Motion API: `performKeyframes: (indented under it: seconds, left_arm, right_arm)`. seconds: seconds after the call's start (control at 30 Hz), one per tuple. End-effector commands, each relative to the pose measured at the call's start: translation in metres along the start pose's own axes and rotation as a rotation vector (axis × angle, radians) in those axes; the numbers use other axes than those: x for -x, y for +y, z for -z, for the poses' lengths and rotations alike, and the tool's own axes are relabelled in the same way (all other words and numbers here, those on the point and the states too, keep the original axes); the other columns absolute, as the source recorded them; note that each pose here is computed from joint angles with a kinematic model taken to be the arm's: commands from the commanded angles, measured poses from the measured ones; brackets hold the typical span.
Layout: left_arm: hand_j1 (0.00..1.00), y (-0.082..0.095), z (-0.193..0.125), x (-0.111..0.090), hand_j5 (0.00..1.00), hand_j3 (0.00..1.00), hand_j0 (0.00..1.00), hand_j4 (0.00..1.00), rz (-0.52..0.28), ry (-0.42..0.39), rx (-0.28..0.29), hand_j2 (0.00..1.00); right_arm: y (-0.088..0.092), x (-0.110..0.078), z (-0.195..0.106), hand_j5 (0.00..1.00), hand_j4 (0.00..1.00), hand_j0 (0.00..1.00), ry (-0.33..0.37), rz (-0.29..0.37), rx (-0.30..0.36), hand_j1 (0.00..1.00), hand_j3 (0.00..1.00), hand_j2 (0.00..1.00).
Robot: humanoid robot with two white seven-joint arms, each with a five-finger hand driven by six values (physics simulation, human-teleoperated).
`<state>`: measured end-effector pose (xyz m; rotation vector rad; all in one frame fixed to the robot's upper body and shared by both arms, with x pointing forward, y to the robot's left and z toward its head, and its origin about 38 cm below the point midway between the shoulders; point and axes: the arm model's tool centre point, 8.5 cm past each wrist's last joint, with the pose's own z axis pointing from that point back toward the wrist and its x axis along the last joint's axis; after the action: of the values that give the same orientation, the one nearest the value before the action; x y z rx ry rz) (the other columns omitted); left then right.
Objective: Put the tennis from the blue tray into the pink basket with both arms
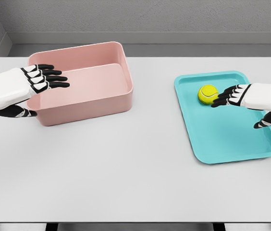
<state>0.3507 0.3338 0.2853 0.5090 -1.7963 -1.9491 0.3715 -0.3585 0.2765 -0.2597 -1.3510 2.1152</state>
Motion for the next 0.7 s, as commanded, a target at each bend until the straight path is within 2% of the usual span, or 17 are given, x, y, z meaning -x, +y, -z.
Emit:
performKeyframes:
  seconds: [0.0, 0.1, 0.17, 0.2, 0.27, 0.4, 0.5, 0.57, 0.67]
  left_arm:
    - [1.00, 0.001, 0.000, 0.000, 1.00, 1.00, 1.00, 1.00, -0.005, 0.001, -0.004, 1.00]
    - [1.00, 0.001, 0.000, 0.000, 1.00, 1.00, 1.00, 1.00, -0.005, 0.001, -0.004, 1.00]
    - [1.00, -0.001, -0.001, 0.000, 1.00, 1.00, 1.00, 1.00, -0.009, 0.001, 0.001, 1.00]
    - [1.00, -0.002, -0.001, 0.000, 1.00, 1.00, 1.00, 1.00, -0.010, 0.001, 0.002, 1.00]
    - [1.00, 0.001, -0.001, 0.000, 1.00, 1.00, 1.00, 1.00, -0.009, 0.001, -0.004, 1.00]
    - [1.00, 0.001, -0.001, 0.000, 1.00, 1.00, 1.00, 1.00, -0.011, 0.001, -0.007, 1.00]
    - [1.00, 0.002, -0.009, 0.002, 1.00, 1.00, 1.00, 1.00, 0.001, 0.014, 0.026, 1.00]
    - [1.00, 0.002, -0.010, 0.003, 1.00, 1.00, 1.00, 1.00, 0.004, 0.017, 0.037, 1.00]
    - [1.00, 0.003, -0.013, 0.004, 1.00, 1.00, 1.00, 1.00, 0.011, 0.023, 0.048, 1.00]
  right_arm:
    - [-0.001, 0.000, -0.001, 1.00, 1.00, 1.00, 0.002, 0.004, 0.002, 1.00, 1.00, 1.00]
    - [0.000, 0.001, 0.003, 1.00, 1.00, 1.00, -0.004, 0.006, 0.008, 1.00, 1.00, 1.00]
    - [-0.004, 0.002, 0.019, 1.00, 1.00, 1.00, 0.001, -0.053, 0.016, 1.00, 1.00, 1.00]
    - [-0.006, 0.005, 0.022, 1.00, 1.00, 1.00, 0.004, -0.056, 0.024, 1.00, 1.00, 1.00]
    - [-0.007, 0.017, 0.031, 1.00, 1.00, 1.00, 0.020, -0.035, 0.045, 1.00, 1.00, 1.00]
    - [-0.013, 0.037, 0.056, 1.00, 1.00, 1.00, 0.066, -0.061, 0.049, 1.00, 1.00, 1.00]
    - [-0.010, 0.050, 0.065, 1.00, 1.00, 1.00, 0.093, -0.043, 0.047, 1.00, 1.00, 1.00]
    - [-0.009, 0.052, 0.079, 1.00, 1.00, 1.00, 0.087, -0.039, 0.039, 1.00, 1.00, 1.00]
    - [0.001, 0.068, 0.093, 1.00, 1.00, 1.00, 0.112, 0.008, 0.018, 1.00, 1.00, 1.00]
